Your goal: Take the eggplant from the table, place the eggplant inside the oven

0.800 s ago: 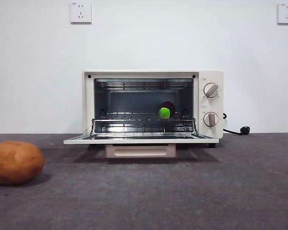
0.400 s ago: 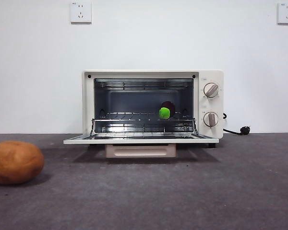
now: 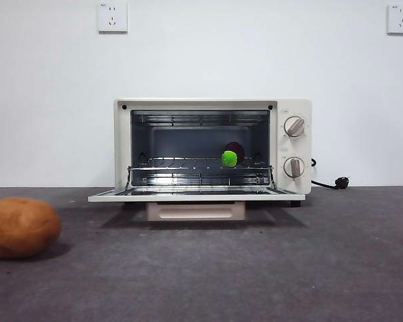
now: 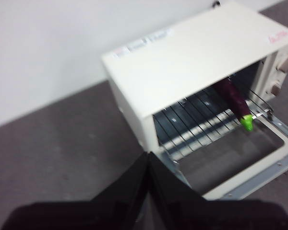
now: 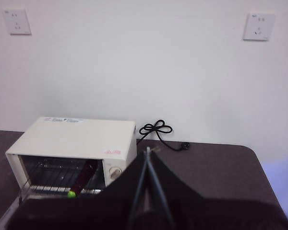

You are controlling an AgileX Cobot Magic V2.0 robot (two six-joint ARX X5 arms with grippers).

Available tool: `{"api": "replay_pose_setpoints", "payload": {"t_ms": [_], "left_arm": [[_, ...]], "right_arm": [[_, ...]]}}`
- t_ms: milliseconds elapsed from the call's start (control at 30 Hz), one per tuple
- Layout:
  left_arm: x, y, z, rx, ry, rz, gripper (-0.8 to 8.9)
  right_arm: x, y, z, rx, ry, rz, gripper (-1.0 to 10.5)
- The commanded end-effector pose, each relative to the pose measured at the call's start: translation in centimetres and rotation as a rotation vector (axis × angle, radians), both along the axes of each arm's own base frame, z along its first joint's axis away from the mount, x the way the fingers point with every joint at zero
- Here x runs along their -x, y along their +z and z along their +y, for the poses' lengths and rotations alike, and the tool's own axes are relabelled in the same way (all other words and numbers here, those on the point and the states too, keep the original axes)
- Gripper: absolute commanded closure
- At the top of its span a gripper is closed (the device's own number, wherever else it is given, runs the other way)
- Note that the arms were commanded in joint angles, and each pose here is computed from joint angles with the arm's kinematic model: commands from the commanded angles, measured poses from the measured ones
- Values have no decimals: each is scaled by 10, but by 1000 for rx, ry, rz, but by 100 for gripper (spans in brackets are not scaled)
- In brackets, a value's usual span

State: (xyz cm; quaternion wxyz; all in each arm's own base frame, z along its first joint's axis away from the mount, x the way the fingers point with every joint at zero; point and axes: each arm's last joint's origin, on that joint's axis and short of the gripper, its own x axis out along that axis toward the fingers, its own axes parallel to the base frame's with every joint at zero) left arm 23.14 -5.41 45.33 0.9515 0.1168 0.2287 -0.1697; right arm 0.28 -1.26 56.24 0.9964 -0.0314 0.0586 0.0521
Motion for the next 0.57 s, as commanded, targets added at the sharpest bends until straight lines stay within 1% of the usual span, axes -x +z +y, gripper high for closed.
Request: {"api": "replay_pose_setpoints", "payload": {"t_ms": [33, 200, 300, 367, 467, 567], "left_arm": [[-29, -18, 6, 75, -41, 88, 819], [-76, -56, 20, 133, -40, 244, 819], [-98, -79, 35, 206, -46, 329, 819], [-112, -95, 44, 260, -55, 385, 819], [-130, -121, 53, 303, -51, 463, 819], [-145, -149, 58, 354, -72, 547, 819]], "right_arm": [[14, -13, -9, 13, -3, 20, 959], [34, -30, -21, -11, -14, 12, 959], [44, -37, -27, -35, -16, 3, 959], [47, -41, -29, -52, -18, 4, 959], [49, -45, -30, -53, -22, 9, 959], [48, -48, -29, -52, -24, 19, 959]]}}
